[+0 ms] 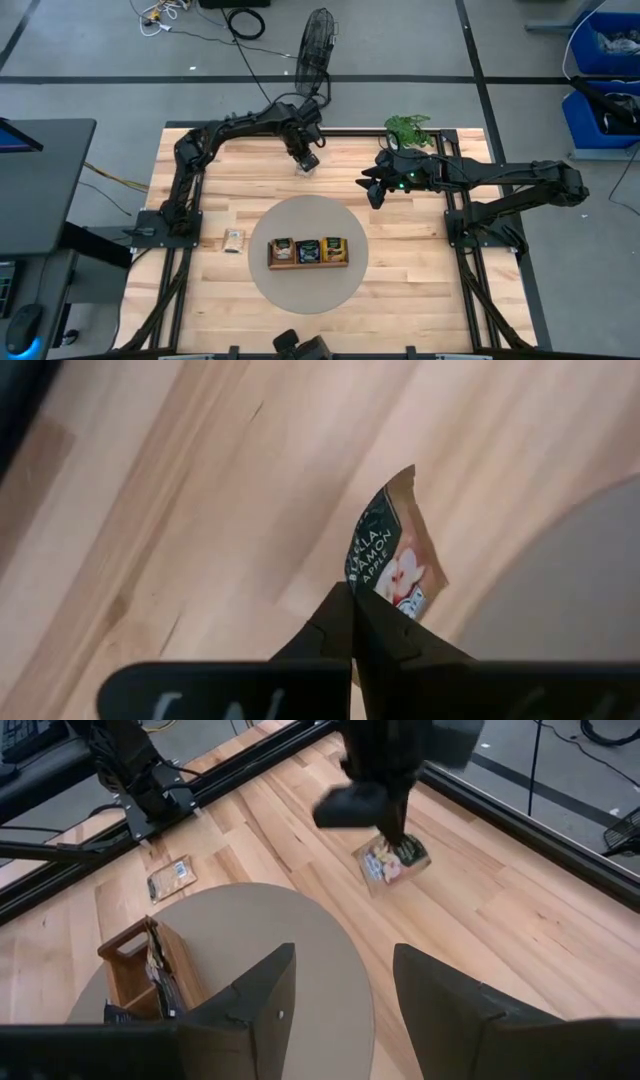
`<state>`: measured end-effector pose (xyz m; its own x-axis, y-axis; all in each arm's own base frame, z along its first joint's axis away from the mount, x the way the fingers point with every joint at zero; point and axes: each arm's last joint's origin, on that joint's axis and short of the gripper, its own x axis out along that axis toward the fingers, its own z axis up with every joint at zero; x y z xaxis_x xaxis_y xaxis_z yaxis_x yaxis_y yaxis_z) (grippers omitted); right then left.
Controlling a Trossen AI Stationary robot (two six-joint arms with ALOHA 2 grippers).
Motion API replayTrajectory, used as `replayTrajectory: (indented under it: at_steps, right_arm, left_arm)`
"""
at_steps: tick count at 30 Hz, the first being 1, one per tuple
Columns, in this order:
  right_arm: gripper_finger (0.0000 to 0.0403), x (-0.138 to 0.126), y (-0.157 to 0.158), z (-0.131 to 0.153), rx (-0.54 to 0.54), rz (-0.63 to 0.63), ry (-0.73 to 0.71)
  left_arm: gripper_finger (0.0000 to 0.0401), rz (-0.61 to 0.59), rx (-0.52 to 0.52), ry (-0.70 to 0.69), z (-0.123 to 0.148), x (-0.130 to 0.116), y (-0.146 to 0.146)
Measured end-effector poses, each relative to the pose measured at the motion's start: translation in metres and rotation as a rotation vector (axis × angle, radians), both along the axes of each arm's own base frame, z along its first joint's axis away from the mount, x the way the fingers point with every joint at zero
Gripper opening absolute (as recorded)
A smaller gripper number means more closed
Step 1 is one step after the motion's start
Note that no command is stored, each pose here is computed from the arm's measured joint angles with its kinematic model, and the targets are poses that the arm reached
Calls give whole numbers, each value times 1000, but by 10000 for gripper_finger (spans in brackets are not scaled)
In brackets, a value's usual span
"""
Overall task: Pick & Place Tea
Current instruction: Put the brown tea bag into the left section of the wooden organizer
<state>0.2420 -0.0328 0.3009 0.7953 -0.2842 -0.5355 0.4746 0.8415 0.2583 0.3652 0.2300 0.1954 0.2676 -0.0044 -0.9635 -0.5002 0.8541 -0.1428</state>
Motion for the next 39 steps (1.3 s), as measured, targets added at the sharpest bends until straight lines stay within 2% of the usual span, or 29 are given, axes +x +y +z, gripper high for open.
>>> replayTrajectory:
  at_steps: [10, 18, 25, 29, 35, 39]
  right_arm:
    - [178, 0, 0, 0, 0, 1, 2]
    - [178, 0, 0, 0, -10, 7, 3]
    - [178, 0, 0, 1, -16, 11, -3]
    - [178, 1, 0, 2, -24, 14, -15]
    - [178, 1, 0, 2, -24, 15, -13]
    - [178, 1, 0, 2, -27, 16, -12]
  left_arm:
    - [1, -22, 78, -255, 77, 2, -36]
    - [1, -48, 141, -369, 124, -3, -77]
    - [1, -63, 167, -525, 163, -7, -114]
    - [1, -60, 210, -617, 173, -14, -141]
    - [1, -11, 259, -655, 162, -40, -184]
    - [1, 39, 250, -668, 154, -62, -206]
